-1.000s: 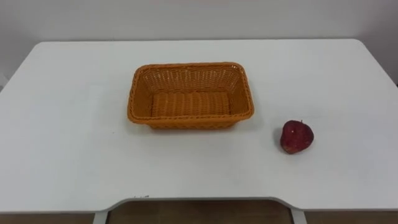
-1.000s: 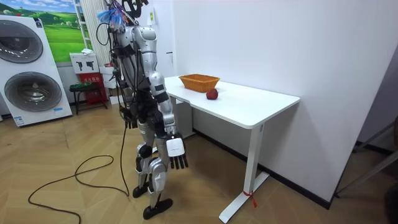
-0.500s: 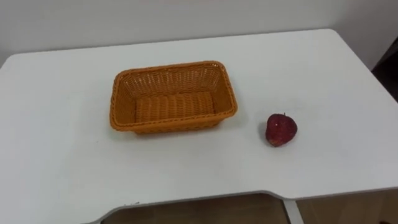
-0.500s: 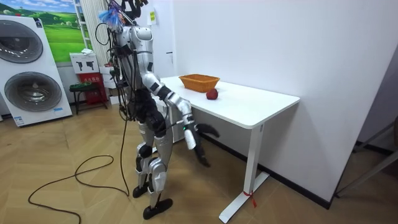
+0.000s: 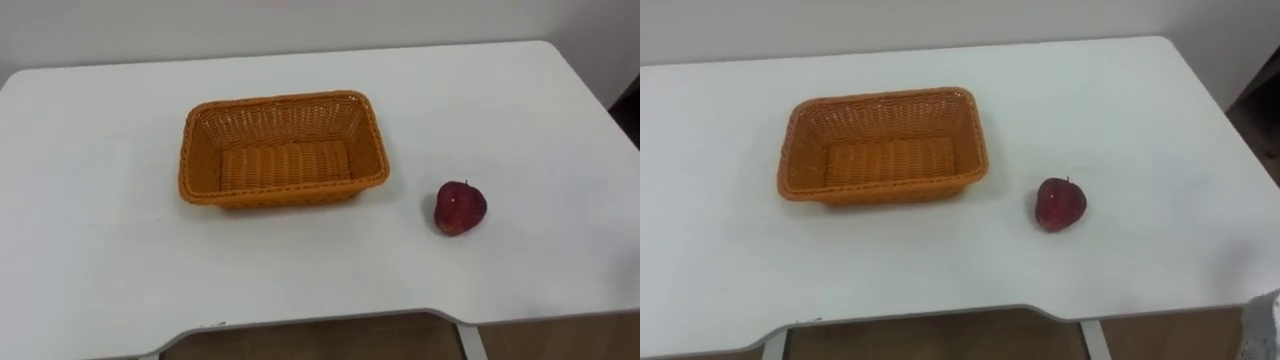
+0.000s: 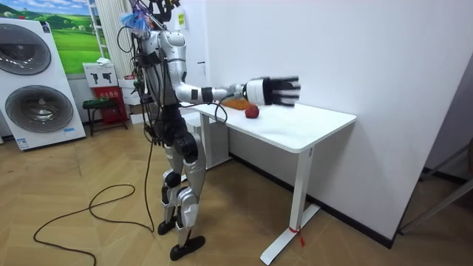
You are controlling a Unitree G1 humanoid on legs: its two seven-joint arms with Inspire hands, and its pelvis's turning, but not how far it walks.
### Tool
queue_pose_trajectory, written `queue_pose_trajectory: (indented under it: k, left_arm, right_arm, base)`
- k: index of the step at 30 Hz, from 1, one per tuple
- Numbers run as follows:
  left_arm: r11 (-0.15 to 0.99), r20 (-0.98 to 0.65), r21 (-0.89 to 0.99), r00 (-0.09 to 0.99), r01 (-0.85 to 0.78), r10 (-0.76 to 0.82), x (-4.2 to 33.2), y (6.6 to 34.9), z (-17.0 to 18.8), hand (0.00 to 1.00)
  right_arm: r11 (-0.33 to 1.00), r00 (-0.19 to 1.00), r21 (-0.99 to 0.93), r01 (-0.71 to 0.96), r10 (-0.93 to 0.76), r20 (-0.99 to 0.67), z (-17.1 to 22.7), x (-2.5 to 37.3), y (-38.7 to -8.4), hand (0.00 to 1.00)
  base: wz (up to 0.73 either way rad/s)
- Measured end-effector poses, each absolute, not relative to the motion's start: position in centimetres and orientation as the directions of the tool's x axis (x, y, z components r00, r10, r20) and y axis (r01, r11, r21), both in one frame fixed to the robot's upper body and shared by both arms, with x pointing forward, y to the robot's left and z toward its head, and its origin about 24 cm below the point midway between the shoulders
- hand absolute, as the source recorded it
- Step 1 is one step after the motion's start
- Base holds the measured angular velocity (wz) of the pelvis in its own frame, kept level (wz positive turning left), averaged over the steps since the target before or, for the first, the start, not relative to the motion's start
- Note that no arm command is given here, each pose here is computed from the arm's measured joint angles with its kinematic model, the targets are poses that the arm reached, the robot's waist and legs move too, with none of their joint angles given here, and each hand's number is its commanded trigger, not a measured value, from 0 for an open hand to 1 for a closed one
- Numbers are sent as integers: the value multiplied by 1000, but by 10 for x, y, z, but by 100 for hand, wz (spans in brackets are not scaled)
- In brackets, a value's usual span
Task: Pick and place apple
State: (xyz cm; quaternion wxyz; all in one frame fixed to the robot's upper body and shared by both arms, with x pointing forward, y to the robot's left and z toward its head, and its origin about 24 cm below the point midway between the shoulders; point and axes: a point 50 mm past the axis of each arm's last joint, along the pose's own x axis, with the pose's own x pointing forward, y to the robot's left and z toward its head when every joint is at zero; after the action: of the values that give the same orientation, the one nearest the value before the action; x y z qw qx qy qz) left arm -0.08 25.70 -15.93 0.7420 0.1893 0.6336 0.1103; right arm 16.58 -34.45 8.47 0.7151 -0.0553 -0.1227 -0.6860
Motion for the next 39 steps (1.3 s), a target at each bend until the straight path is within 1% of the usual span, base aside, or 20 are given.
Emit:
queue_pose_trajectory:
  k: [2,4,5,7,8,10,13,16,23,28,32,34,39]
  left_arm:
    - [906,-903,411,182,98,390,1,254,-161,0]
    - [909,-908,401,180,112,378,-1,252,-161,0]
    - [911,-910,397,179,112,375,-1,252,-162,0]
    - [917,-916,381,181,114,358,-1,251,-162,0]
    - [918,-917,379,181,116,355,-1,250,-162,0]
    - [919,-919,374,182,123,350,-1,250,-162,0]
    - [921,-922,365,187,137,338,0,249,-162,0]
    - [923,-927,354,188,154,324,1,248,-163,0]
    - [927,-932,339,194,158,307,1,248,-163,0]
    - [927,-930,339,204,159,305,2,247,-163,0]
    - [928,-931,337,203,160,303,3,247,-163,0]
    - [929,-933,332,199,161,299,2,247,-163,0]
    - [928,-936,326,198,179,291,4,245,-164,0]
  right_arm:
    - [112,79,82,990,-940,331,95,172,-335,0]
    - [218,170,91,972,-913,372,103,181,-321,0]
    - [244,195,87,966,-906,376,104,183,-318,0]
    - [358,314,46,932,-867,385,104,193,-309,0]
    - [390,348,34,920,-855,386,103,196,-306,0]
    - [509,476,-12,861,-795,376,99,205,-293,0]
    - [621,597,-58,781,-717,360,95,214,-279,0]
    - [697,679,-89,711,-648,345,91,220,-268,0]
    - [801,794,-144,581,-520,315,86,227,-252,0]
    - [872,875,-181,454,-398,277,79,231,-233,0]
    - [887,907,-240,394,-334,255,71,231,-225,0]
    - [888,931,-297,351,-298,210,60,229,-223,0]
    - [900,959,-332,282,-260,109,40,223,-221,0]
  base:
    - [0]
    - [0]
    - [0]
    - [0]
    - [0]
    - [0]
    - [0]
    - [0]
    - [0]
    - [0]
    - [0]
    - [0]
    - [0]
